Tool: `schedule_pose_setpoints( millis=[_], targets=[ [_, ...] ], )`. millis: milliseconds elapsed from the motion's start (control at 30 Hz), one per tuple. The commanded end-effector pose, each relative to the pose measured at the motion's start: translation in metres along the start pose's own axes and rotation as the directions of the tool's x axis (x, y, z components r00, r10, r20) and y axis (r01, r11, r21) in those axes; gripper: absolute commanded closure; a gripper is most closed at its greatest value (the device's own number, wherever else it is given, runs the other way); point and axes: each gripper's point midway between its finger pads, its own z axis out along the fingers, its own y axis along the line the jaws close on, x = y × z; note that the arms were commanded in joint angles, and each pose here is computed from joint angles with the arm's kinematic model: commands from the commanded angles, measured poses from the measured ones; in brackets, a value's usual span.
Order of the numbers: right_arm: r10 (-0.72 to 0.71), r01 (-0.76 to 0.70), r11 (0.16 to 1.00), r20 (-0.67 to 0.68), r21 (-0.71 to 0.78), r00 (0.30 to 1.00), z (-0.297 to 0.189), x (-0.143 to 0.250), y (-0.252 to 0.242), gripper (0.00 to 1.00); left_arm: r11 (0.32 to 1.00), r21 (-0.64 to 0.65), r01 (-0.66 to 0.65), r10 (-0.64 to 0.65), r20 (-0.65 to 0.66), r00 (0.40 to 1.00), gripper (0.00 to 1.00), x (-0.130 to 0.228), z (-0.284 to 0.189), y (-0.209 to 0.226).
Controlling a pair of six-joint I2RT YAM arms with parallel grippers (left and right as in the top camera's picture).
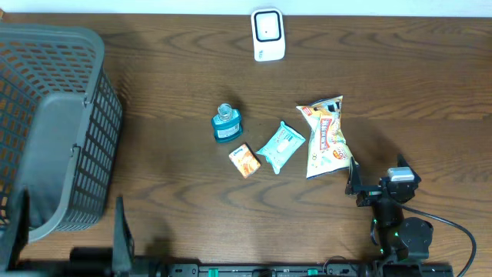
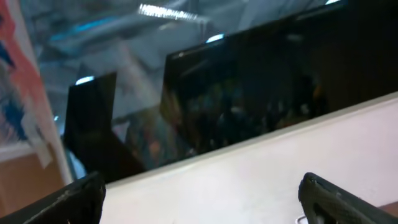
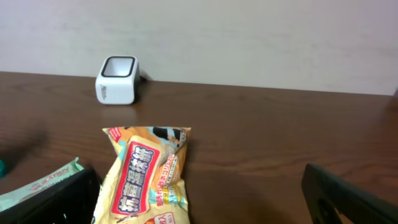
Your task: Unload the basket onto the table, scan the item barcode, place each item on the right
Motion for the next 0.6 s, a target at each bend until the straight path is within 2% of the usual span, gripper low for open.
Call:
schedule_pose_setpoints(
  millis=[0, 67, 133, 167, 233, 400, 567],
  targets=[
    [0.000, 0.000, 1.000, -0.006, -0.015, 1.000, 0.000, 0.002, 0.003, 0.01, 0.999, 0.051, 0.015, -0.018, 0.048, 0.999, 0.01, -0.012, -0.013, -0.009],
    [0.110, -0.111, 0.991, -0.014, -0.081, 0.994, 0.000, 0.002, 0.015, 0.01, 0.999, 0.049, 0.015, -0.017, 0.053, 0.998, 0.01, -0.013, -0.016, -0.009],
    [0.322, -0.326, 0.928, -0.056, -0.181, 0.945, -0.003, -0.001, 0.033, 0.01, 0.999, 0.048, 0.013, -0.016, 0.059, 0.998, 0.01, -0.014, -0.018, -0.009],
    [0.462, -0.478, 0.839, -0.126, -0.259, 0.878, -0.007, -0.003, 0.050, 0.01, 0.999, 0.046, 0.012, -0.015, 0.065, 0.998, 0.01, -0.015, -0.020, -0.009],
    [0.564, -0.617, 0.701, -0.252, -0.357, 0.786, -0.017, -0.005, 0.075, 0.01, 0.999, 0.044, 0.011, -0.014, 0.071, 0.997, 0.01, -0.017, -0.024, -0.009],
    [0.537, -0.691, 0.541, -0.434, -0.480, 0.723, -0.041, -0.004, 0.112, 0.01, 0.999, 0.047, 0.012, -0.017, 0.113, 0.993, 0.01, -0.024, -0.038, -0.009],
    [0.571, -0.791, 0.421, -0.548, -0.445, 0.612, -0.050, -0.005, 0.122, 0.01, 0.998, 0.060, 0.018, -0.027, 0.149, 0.988, 0.01, -0.030, -0.053, -0.010]
  ],
)
